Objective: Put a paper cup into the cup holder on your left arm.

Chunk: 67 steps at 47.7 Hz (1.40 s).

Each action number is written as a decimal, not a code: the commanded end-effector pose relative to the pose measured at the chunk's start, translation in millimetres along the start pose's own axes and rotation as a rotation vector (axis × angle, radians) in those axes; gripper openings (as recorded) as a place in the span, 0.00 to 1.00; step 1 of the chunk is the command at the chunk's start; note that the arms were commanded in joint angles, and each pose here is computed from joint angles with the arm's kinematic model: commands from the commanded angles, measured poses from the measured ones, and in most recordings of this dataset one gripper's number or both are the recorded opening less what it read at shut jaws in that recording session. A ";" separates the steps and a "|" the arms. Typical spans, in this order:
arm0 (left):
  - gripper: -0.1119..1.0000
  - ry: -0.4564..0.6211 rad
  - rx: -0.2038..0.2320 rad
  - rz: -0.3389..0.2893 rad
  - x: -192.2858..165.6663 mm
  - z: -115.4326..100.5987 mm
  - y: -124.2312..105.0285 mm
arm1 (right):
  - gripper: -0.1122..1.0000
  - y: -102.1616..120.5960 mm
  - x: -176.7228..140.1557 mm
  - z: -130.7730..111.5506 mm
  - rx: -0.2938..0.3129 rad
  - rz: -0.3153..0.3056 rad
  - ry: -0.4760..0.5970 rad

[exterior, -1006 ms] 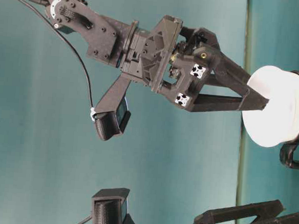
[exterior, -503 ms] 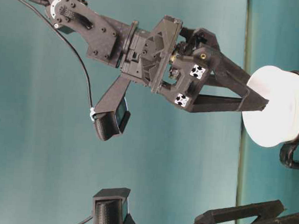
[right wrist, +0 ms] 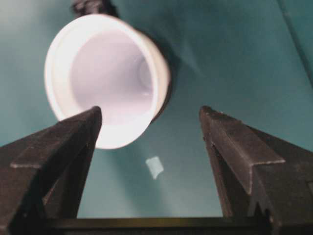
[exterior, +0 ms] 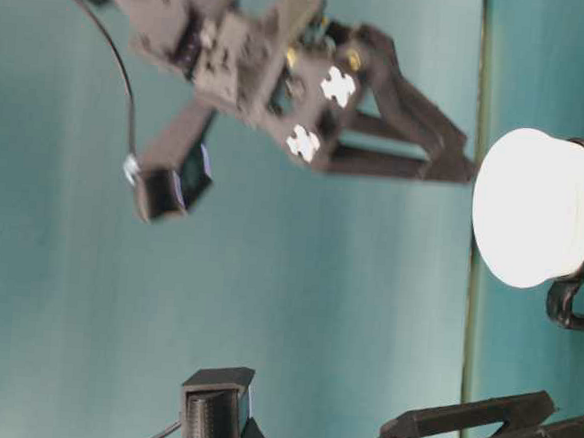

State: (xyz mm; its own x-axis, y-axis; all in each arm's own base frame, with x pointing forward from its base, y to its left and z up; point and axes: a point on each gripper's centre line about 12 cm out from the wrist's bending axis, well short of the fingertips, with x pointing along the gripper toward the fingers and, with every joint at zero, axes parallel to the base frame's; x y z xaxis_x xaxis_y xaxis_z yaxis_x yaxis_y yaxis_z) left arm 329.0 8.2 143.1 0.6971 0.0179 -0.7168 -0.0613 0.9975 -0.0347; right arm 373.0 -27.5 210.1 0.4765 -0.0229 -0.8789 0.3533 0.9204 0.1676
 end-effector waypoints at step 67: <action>0.90 -0.054 0.009 -0.003 -2.6 14.4 -0.8 | 0.85 -11.8 -44.3 -52.0 -0.279 0.049 -0.221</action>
State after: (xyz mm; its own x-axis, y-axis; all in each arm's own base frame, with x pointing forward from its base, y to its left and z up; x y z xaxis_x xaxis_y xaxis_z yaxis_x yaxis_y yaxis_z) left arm 332.7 8.2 147.0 0.7123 0.0181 -0.7017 -0.0572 0.9978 -0.0324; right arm 304.7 -17.4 215.4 0.6361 -0.0306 -0.7710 0.1125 0.9922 0.0534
